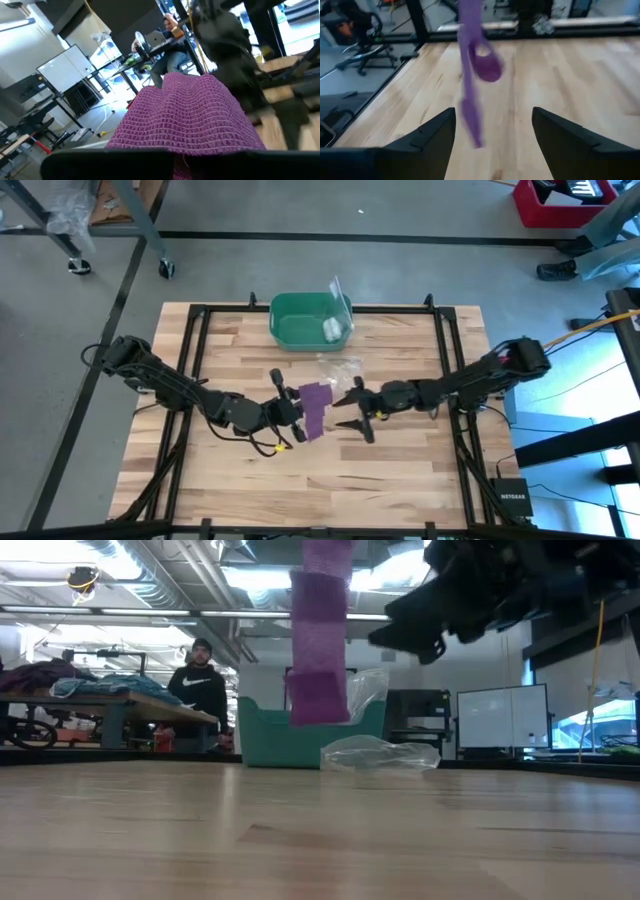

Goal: Roll bandage
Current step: Roll the violet bandage

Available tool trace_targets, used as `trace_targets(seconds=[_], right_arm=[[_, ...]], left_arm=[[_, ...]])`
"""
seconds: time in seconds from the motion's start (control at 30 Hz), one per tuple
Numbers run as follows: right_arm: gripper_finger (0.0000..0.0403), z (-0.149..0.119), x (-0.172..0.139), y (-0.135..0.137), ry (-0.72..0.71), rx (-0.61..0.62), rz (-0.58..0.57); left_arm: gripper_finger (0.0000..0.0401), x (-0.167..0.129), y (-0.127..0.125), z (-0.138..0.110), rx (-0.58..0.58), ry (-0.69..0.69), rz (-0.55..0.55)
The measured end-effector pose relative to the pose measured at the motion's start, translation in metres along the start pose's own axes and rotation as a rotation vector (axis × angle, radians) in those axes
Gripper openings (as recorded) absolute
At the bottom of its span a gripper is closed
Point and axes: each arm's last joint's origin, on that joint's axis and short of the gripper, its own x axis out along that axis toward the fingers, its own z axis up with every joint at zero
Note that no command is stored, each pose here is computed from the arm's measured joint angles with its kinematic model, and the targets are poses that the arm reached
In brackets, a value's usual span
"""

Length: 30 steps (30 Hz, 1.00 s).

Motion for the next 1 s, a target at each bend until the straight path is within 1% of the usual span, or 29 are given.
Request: trace_targets(seconds=[0.17, 0.23, 0.3, 0.37, 0.43, 0.6, 0.63, 0.67, 0.77, 0.9, 1.0], right_arm=[[0.0263, 0.000, 0.025, -0.001, 0.024, -0.002, -0.018], [0.0253, 0.003, 0.031, -0.001, 0.019, -0.004, -0.016], [0.0232, 0.006, 0.035, 0.000, 0.012, -0.005, 0.007], [0.0201, 0.006, 0.037, 0.001, 0.016, -0.007, 0.011], [0.0162, 0.003, 0.038, 0.000, 0.025, -0.009, 0.001], [0.0038, 0.003, 0.038, -0.001, 0.028, -0.022, -0.018], [0.0020, 0.003, 0.038, -0.001, 0.028, -0.030, -0.016], [0.0011, 0.003, 0.038, 0.000, 0.028, -0.034, -0.005], [0.0018, 0.002, 0.038, 0.000, 0.038, -0.041, 0.009], [0.0005, -0.003, 0.038, -0.001, 0.094, -0.080, 0.005], [0.0010, -0.006, 0.038, -0.002, 0.128, -0.084, -0.019]], left_arm=[[0.0019, 0.001, 0.001, 0.001, -0.014, -0.008, 0.008], [0.0020, 0.001, 0.001, 0.001, -0.012, -0.007, 0.008], [0.0020, 0.001, 0.001, 0.001, -0.008, -0.007, 0.007], [0.0020, 0.001, 0.002, 0.002, -0.015, -0.013, 0.010], [0.0021, 0.001, 0.002, 0.003, -0.031, -0.024, 0.016], [0.0021, 0.001, 0.004, 0.005, -0.038, -0.038, 0.024], [0.0021, 0.001, 0.004, 0.005, -0.040, -0.039, 0.025], [0.0021, 0.001, 0.004, 0.006, -0.044, -0.042, 0.026], [0.0021, 0.000, 0.005, 0.007, -0.057, -0.055, 0.033], [0.0021, -0.005, 0.005, 0.015, -0.059, -0.105, 0.041], [0.0021, -0.012, 0.004, 0.022, -0.035, -0.140, 0.056]])
